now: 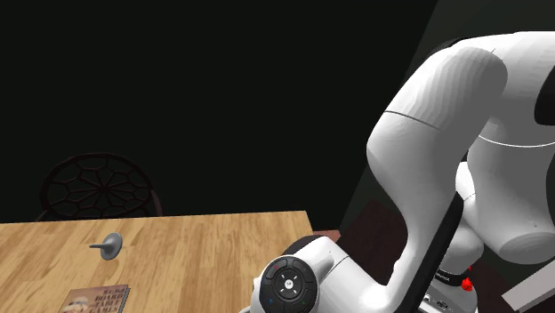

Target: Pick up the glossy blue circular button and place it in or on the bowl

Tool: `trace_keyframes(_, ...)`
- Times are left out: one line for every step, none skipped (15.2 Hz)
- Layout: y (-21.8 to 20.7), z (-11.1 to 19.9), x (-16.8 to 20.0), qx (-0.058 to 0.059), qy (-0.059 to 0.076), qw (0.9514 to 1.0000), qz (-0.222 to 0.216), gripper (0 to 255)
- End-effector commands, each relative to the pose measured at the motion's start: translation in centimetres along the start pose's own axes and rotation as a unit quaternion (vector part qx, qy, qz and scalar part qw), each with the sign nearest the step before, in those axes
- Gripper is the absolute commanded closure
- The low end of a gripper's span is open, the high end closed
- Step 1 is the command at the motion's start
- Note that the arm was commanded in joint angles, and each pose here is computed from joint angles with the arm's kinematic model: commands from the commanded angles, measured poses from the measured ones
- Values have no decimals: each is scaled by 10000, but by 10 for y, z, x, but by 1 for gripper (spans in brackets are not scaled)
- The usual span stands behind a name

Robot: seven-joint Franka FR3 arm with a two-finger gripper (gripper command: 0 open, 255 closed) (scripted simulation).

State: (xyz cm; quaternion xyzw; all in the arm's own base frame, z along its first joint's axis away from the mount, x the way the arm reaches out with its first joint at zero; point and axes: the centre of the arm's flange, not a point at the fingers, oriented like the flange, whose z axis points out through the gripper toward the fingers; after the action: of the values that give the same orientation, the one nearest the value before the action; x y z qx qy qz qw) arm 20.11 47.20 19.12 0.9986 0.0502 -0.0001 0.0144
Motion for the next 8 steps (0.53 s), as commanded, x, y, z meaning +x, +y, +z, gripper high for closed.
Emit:
trace_keyframes(0,0,0,0,0,10000,0,255)
trace_keyframes(0,0,0,0,0,10000,0,0)
trace_keyframes(0,0,0,0,0,10000,0,0)
trace_keyframes(0,0,0,0,0,10000,0,0)
trace_keyframes(0,0,0,0,0,10000,0,0)
trace_keyframes(0,0,0,0,0,10000,0,0)
trace_keyframes(0,0,0,0,0,10000,0,0)
trace_keyframes(0,-13,0,0,0,10000,0,0)
